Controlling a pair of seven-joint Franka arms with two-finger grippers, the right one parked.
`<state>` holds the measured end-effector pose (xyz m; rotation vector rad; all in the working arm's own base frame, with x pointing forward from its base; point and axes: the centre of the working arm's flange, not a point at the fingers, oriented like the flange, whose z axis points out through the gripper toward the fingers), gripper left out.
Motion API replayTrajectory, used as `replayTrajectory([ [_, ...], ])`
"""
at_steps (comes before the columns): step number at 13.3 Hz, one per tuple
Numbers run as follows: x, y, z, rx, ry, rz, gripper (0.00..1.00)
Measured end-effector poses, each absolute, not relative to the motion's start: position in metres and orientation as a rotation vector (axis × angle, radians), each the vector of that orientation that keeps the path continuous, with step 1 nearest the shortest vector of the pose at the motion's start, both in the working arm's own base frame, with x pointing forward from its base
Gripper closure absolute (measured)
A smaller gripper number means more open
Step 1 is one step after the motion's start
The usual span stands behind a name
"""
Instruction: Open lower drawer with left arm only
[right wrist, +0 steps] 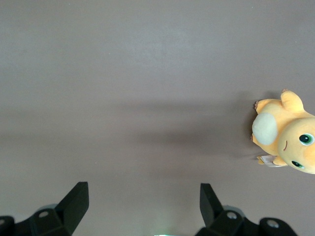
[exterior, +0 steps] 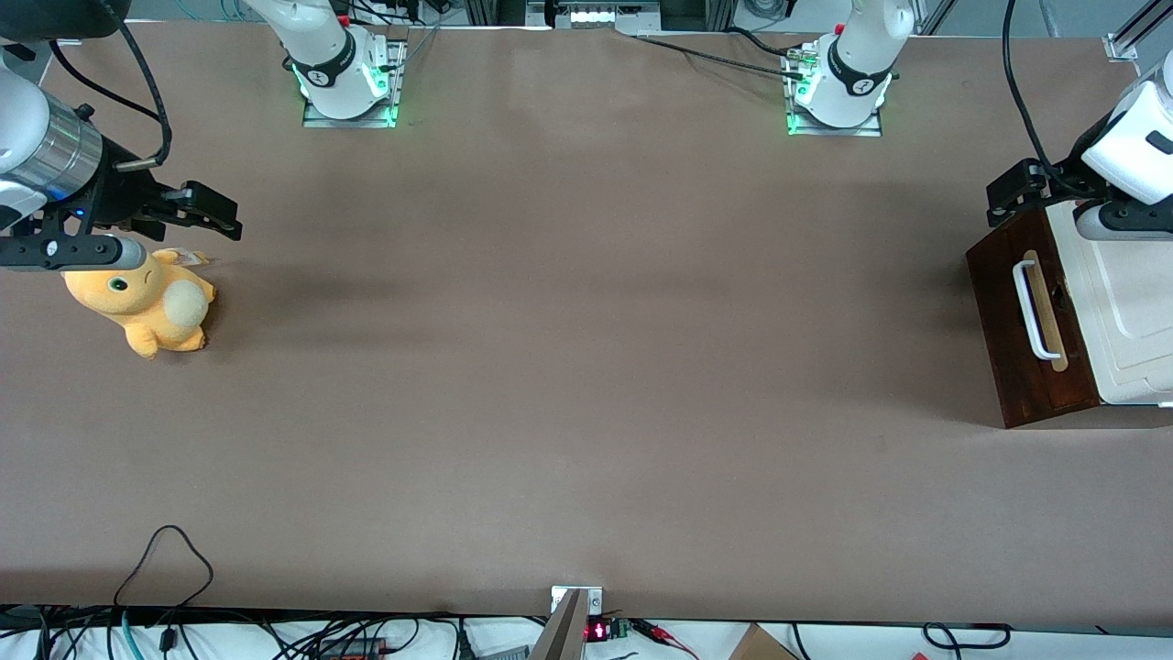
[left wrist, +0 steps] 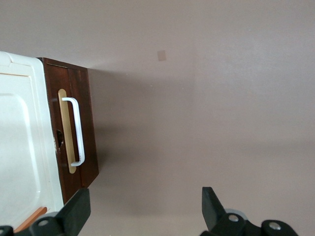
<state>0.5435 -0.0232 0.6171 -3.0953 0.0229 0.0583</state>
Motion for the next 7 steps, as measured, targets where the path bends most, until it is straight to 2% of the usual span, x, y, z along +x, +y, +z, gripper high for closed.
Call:
replayTrajectory([
  [3, 0.5413, -0.0240, 0.6160, -3.103, 0.027, 0.089, 0.00],
  [7, 0.5413, -0.0240, 0.6222, -3.104, 0.028, 0.072, 0.00],
])
